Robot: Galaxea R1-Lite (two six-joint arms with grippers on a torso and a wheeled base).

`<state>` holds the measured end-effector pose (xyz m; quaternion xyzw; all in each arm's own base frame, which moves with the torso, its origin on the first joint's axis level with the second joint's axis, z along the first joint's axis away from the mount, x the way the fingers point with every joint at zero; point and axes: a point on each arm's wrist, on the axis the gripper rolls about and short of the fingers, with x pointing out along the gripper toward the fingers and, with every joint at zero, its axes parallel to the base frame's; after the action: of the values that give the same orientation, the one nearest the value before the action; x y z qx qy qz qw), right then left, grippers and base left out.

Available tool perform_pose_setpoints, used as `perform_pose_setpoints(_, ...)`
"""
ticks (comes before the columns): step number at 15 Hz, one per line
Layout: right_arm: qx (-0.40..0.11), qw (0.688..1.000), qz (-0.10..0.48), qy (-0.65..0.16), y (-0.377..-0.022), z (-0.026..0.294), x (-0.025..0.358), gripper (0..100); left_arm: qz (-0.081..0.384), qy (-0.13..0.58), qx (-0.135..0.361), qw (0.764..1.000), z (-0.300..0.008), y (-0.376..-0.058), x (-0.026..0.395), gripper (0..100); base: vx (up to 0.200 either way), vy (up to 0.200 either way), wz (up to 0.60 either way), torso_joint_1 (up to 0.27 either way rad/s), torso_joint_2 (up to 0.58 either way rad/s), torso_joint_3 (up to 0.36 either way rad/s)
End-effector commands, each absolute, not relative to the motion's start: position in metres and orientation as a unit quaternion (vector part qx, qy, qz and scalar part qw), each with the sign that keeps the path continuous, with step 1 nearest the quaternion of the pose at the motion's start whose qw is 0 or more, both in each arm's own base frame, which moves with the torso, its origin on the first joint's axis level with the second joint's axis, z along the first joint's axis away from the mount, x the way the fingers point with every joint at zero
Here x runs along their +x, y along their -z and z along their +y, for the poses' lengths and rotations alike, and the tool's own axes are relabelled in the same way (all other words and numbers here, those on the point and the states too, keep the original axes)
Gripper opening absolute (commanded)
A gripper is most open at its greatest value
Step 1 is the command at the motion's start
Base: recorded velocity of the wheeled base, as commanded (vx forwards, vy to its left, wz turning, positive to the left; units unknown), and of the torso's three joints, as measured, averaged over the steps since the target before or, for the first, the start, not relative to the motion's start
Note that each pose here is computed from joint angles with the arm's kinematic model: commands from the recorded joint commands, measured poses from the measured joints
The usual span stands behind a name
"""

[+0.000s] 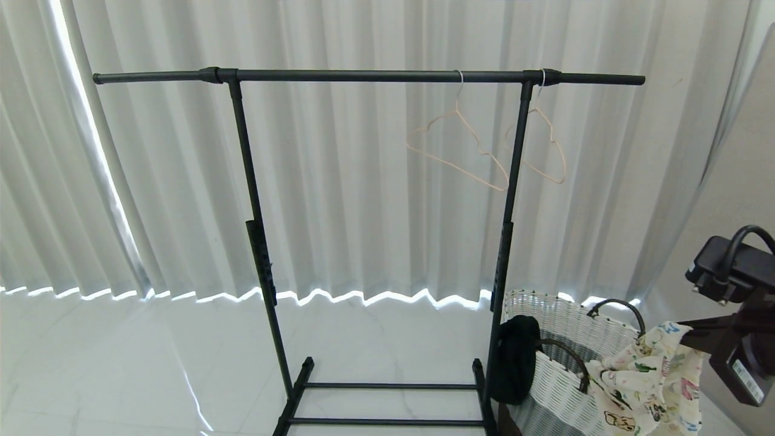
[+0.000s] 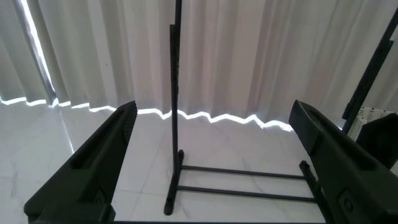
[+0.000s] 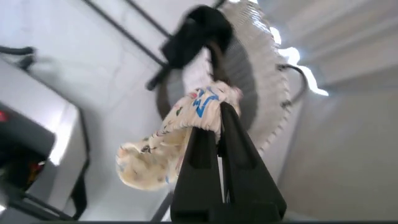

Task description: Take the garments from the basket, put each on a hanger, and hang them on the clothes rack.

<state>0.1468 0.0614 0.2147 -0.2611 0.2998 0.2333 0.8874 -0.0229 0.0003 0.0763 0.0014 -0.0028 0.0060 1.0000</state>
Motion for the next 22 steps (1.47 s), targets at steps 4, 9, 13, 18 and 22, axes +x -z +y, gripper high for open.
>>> perform_pose_setpoints(4, -0.202, 0.863, 0.31, -0.342, -0.216, 0.109, 0.15, 0, -0.003, -0.006, 0.0, 1.0, 0.0, -0.077, -0.023, 100, 0.0, 0.0, 0.0, 0.0, 0.0, 0.0)
perform_pose_setpoints(9, -0.184, 0.865, 0.31, -0.348, -0.212, 0.143, 0.185, 0, -0.003, -0.006, 0.0, 1.0, 0.0, -0.076, -0.023, 100, 0.0, 0.0, 0.0, 0.0, 0.0, 0.0)
perform_pose_setpoints(13, -0.164, 0.875, 0.291, -0.349, -0.216, 0.167, 0.212, 0, -0.048, 0.074, 0.002, 0.996, -0.003, -0.103, -0.03, 100, 0.0, 0.0, 0.0, 0.0, 0.0, 0.0)
perform_pose_setpoints(18, -0.134, 0.885, 0.256, -0.364, -0.23, 0.2, 0.232, 0, -0.007, 0.129, -0.001, 0.992, -0.005, -0.211, 0.008, 100, 0.0, 0.0, 0.0, 0.0, 0.0, 0.0)
perform_pose_setpoints(22, -0.124, 0.881, 0.211, -0.404, -0.249, 0.225, 0.23, 0, 0.087, 0.231, -0.006, 0.969, -0.02, -0.23, 0.067, 100, 0.0, 0.0, 0.0, 0.0, 0.0, 0.0)
